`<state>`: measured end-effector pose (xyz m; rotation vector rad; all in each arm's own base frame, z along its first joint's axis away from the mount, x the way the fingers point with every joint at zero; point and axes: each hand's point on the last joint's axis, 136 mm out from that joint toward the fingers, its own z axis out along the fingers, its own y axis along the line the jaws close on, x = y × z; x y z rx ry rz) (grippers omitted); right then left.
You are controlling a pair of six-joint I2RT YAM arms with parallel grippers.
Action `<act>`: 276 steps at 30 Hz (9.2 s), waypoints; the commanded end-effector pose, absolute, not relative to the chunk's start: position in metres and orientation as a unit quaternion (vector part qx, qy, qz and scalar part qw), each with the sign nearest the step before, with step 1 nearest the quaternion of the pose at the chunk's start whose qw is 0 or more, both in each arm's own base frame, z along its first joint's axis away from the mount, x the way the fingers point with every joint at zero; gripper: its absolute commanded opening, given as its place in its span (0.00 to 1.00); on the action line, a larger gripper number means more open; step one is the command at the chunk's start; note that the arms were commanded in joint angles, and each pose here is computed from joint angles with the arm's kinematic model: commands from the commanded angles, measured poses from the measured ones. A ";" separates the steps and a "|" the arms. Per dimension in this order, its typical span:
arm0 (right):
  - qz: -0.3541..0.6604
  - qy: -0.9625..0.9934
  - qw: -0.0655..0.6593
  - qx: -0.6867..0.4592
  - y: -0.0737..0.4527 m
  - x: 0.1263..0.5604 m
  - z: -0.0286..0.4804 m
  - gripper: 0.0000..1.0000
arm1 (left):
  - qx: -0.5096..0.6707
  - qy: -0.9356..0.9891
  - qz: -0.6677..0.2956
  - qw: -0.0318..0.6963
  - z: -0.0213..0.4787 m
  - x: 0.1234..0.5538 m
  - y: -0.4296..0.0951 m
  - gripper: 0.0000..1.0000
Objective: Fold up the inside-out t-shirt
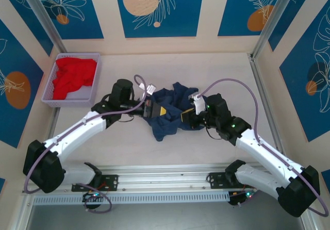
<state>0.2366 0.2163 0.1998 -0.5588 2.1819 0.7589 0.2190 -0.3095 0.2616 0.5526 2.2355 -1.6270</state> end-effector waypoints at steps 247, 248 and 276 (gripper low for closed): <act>0.309 0.793 0.385 -0.358 0.253 0.221 0.238 0.34 | 0.342 0.702 -0.516 0.352 0.301 0.185 -0.259 0.00; 0.296 0.792 0.387 -0.367 0.256 0.221 0.238 0.34 | 0.342 0.702 -0.517 0.351 0.301 0.185 -0.259 0.00; 0.247 0.790 0.351 -0.438 0.296 0.218 0.215 0.00 | 0.309 0.741 -0.478 0.358 0.286 0.198 -0.251 0.00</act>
